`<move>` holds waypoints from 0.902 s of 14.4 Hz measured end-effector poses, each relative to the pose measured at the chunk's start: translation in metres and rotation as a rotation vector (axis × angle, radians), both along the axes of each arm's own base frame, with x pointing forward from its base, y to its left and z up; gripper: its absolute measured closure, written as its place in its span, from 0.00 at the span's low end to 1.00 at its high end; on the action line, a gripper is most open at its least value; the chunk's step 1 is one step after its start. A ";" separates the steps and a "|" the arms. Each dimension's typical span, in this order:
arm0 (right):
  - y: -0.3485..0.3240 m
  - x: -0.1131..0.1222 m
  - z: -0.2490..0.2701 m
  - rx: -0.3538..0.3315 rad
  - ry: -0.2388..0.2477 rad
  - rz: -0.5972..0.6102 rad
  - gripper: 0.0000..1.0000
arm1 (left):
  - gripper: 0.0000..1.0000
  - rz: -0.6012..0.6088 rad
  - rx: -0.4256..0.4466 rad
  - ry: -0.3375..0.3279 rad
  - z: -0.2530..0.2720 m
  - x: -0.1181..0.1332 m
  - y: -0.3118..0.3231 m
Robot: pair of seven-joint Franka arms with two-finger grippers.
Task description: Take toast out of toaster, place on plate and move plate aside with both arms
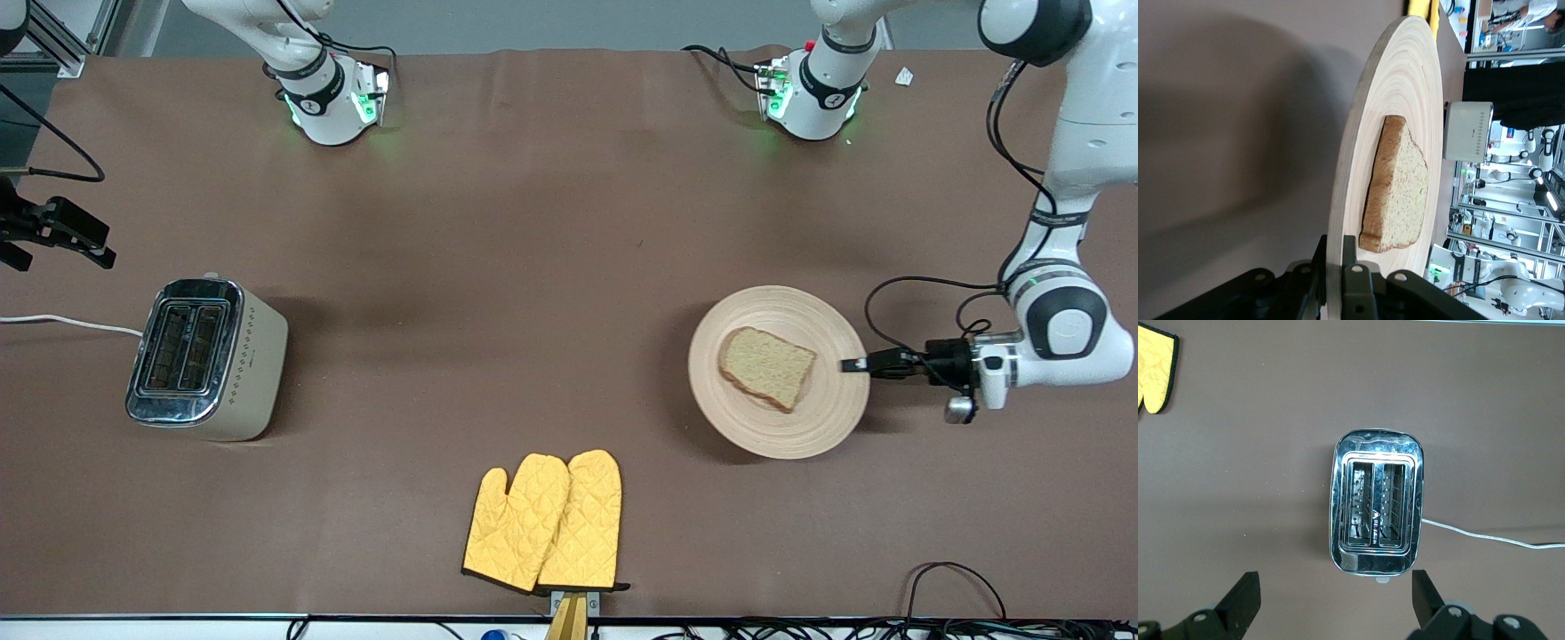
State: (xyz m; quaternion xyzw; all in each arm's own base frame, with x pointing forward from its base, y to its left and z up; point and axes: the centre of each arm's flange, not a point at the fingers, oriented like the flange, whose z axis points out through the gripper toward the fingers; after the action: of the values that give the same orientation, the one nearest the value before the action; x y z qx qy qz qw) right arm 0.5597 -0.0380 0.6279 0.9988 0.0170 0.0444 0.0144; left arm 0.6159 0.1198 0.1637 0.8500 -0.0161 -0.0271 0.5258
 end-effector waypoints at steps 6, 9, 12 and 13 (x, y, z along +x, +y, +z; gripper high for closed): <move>0.000 0.000 0.000 0.000 0.000 0.000 0.00 | 0.90 0.031 -0.020 0.010 -0.043 -0.011 0.058; 0.000 0.000 0.000 0.000 0.000 0.000 0.00 | 0.81 0.022 -0.035 0.016 -0.051 -0.011 0.053; 0.000 0.000 0.000 0.000 0.000 0.000 0.00 | 0.51 -0.003 0.001 -0.003 -0.042 -0.006 0.063; 0.000 0.000 0.000 0.000 0.000 0.000 0.00 | 0.42 -0.029 0.044 -0.021 -0.034 -0.001 0.074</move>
State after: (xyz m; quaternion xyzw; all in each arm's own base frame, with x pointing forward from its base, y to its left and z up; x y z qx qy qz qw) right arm 0.5597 -0.0379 0.6279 0.9988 0.0171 0.0442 0.0143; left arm 0.6149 0.1941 0.1295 0.8613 -0.0333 -0.0260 0.5063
